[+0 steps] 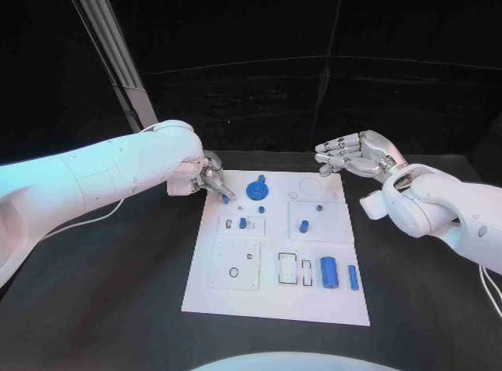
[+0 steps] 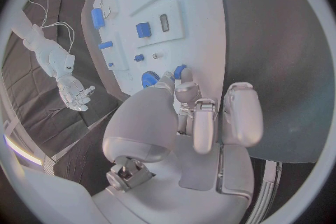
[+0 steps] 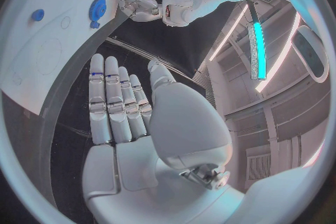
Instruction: Assemble the parts on the task board
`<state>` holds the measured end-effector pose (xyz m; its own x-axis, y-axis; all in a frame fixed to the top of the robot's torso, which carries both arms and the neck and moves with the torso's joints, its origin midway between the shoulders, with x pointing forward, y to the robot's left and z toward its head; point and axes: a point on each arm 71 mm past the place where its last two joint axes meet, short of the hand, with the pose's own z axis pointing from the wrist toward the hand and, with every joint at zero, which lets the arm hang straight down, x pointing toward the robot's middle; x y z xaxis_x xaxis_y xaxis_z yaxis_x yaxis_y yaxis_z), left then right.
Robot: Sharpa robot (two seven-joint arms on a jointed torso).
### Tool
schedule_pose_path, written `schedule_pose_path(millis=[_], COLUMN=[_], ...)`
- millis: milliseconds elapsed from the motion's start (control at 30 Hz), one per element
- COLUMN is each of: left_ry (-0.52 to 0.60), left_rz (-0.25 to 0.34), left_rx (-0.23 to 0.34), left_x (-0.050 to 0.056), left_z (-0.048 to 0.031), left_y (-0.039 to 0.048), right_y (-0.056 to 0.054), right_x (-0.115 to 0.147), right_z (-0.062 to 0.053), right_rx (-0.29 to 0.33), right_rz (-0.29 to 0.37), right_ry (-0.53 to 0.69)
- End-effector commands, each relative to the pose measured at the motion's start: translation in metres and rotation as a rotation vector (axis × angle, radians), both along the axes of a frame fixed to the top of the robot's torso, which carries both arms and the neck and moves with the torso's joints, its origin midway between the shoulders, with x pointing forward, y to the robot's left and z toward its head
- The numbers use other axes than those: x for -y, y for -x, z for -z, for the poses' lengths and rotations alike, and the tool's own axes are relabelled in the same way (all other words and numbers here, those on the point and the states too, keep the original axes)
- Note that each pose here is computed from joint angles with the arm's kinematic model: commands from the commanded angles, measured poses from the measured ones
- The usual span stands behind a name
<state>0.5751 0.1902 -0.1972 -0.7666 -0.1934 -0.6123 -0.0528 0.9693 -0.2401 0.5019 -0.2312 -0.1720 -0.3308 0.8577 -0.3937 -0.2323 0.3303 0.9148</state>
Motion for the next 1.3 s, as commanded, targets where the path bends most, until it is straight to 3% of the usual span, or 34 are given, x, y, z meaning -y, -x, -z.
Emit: schedule_pose_path(millis=[33, 733, 1000, 1300], left_ry=[-0.004, 0.059, 0.124, 0.195], left_rz=[0.018, 0.018, -0.001, -0.012], left_rx=[-0.013, 0.02, 0.053, 0.115], left_x=[0.001, 0.0, -0.003, -0.007], left_z=[0.0008, -0.0005, -0.0027, -0.007], left_y=[0.0008, 0.0027, 0.0115, 0.0289], right_y=[0.0, 0.0, -0.001, -0.002], right_x=[-0.002, -0.001, 0.0, 0.002], right_z=[-0.002, -0.002, -0.001, 0.0], right_rx=[0.007, 0.008, 0.005, 0.004], right_rz=[-0.012, -0.012, -0.008, -0.002], right_ry=[-0.008, -0.008, -0.006, -0.003])
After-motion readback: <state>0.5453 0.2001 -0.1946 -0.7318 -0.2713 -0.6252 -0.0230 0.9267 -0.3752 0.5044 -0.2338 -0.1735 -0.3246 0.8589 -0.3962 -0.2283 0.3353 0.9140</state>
